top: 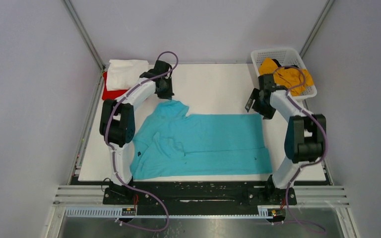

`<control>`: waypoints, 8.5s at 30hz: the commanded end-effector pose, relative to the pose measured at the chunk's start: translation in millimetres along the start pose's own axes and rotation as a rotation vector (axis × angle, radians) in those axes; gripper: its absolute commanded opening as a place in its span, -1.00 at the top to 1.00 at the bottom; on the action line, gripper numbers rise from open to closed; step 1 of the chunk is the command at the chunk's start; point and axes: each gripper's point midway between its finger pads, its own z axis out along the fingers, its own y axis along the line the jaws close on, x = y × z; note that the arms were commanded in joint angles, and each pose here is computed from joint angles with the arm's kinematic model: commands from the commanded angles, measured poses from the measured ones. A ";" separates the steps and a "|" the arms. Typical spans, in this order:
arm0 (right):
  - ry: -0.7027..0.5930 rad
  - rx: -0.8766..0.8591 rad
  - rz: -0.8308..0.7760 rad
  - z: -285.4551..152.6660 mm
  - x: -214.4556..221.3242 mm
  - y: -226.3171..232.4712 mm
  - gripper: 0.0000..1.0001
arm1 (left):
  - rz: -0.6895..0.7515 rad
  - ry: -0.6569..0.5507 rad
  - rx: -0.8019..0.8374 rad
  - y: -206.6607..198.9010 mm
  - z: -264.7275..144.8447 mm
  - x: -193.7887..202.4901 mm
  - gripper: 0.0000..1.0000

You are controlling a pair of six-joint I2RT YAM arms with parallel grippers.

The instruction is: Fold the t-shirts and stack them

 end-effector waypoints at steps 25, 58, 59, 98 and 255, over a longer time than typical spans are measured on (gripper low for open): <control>0.293 -0.127 -0.525 88.2 -19.3 10.9 -0.61 | -0.018 -0.026 0.157 -28.1 -17.2 15.4 1.00; 0.252 -0.579 -1.648 33.0 -14.7 3.4 -0.66 | -0.018 -0.052 0.182 -32.9 -38.6 17.3 1.00; 0.285 -0.580 -1.654 36.4 -10.2 -1.3 -0.65 | -0.014 -0.052 0.173 -31.9 -38.8 17.5 1.00; 0.309 -0.371 -1.600 57.6 -21.3 -11.3 0.17 | 0.006 -0.087 0.167 -36.1 -53.8 24.8 1.00; -0.442 -0.631 -1.201 -96.7 350.3 275.0 -0.07 | -0.515 -0.016 0.067 73.4 -67.4 187.1 -0.98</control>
